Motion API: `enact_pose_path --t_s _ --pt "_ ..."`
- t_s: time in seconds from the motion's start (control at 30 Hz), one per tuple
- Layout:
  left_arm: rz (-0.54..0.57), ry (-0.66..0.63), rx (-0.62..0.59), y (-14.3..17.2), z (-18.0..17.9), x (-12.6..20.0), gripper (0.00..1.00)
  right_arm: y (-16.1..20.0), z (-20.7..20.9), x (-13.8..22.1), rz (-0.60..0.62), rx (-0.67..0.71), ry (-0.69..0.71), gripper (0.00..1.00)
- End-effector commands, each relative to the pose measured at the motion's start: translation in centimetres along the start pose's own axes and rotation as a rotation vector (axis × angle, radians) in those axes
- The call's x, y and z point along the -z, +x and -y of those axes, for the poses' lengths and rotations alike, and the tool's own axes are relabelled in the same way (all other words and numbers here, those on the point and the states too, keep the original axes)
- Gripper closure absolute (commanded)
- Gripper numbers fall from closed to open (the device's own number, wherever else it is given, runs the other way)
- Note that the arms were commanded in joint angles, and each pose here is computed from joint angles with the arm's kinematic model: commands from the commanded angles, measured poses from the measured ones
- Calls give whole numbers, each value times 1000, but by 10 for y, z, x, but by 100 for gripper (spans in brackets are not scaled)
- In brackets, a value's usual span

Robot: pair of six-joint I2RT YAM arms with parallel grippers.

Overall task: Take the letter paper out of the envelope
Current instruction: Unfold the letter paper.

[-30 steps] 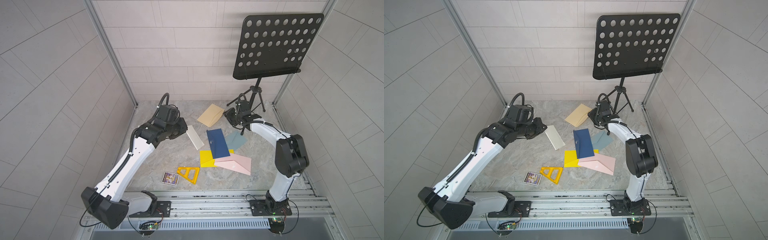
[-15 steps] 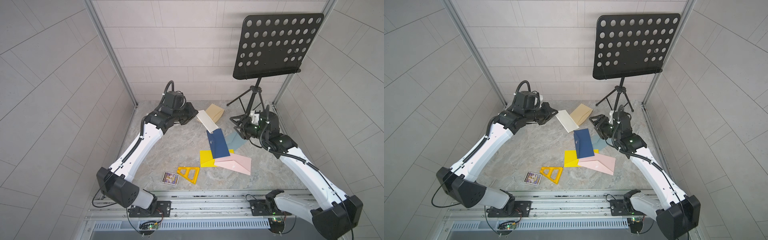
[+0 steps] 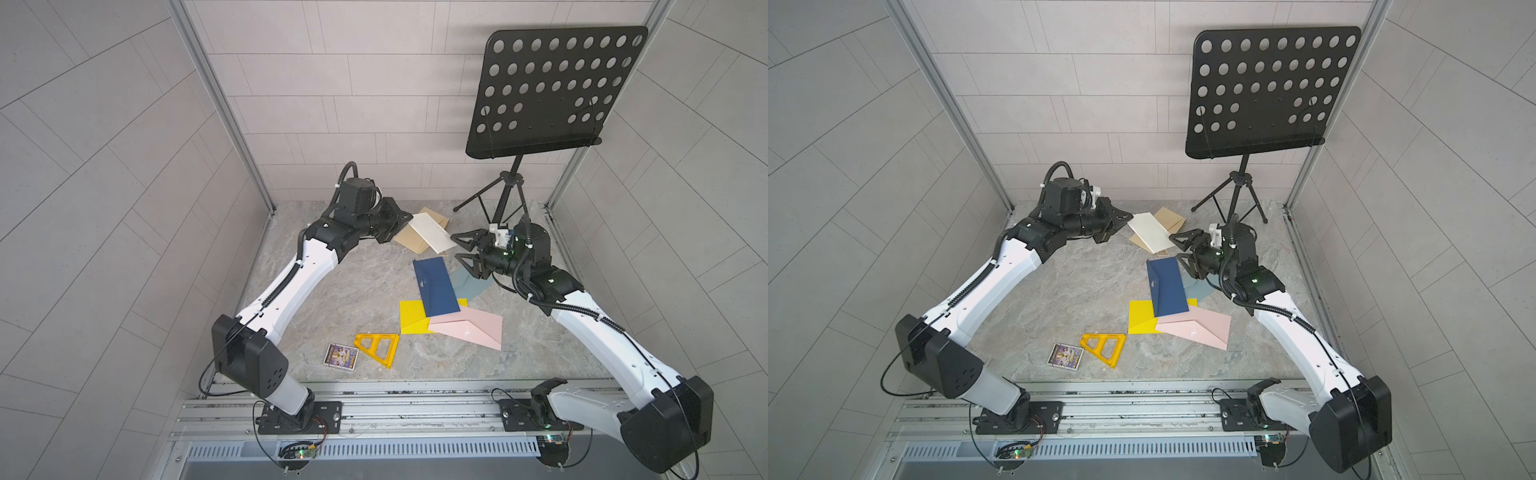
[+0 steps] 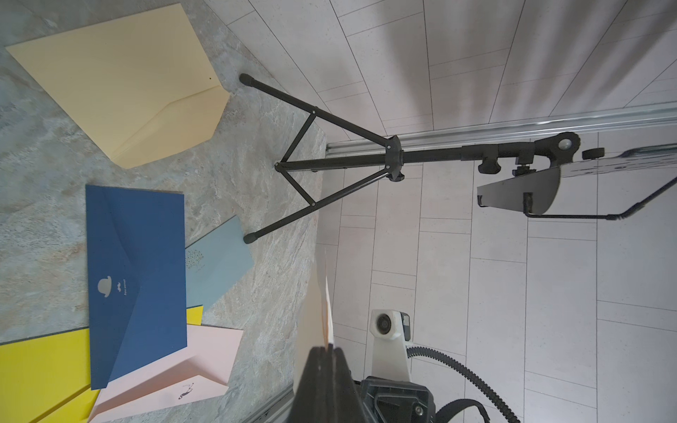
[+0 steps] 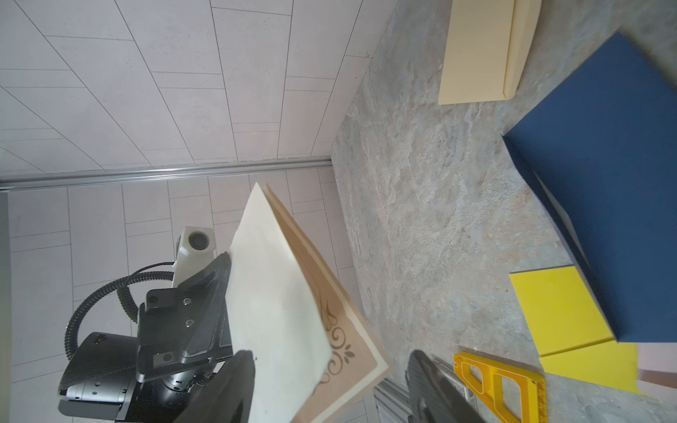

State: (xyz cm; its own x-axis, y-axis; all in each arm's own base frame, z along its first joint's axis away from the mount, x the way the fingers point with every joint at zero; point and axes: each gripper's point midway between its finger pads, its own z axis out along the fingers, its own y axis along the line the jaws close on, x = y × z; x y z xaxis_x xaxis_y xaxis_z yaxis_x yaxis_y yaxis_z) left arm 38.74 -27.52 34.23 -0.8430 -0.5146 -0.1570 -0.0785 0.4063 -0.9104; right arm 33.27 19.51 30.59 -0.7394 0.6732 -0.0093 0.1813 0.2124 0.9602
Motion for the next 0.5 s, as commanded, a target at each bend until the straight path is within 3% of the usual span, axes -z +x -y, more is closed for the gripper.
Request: enact_pose_path --t_s 0.0,0.47 --pt "-3 54 6 3 13 3 100 4 -15 1 -21 -33 -64 31" --pt "-15 64 45 5 9 -9 100 20 -43 -2 -54 -13 -148 34"
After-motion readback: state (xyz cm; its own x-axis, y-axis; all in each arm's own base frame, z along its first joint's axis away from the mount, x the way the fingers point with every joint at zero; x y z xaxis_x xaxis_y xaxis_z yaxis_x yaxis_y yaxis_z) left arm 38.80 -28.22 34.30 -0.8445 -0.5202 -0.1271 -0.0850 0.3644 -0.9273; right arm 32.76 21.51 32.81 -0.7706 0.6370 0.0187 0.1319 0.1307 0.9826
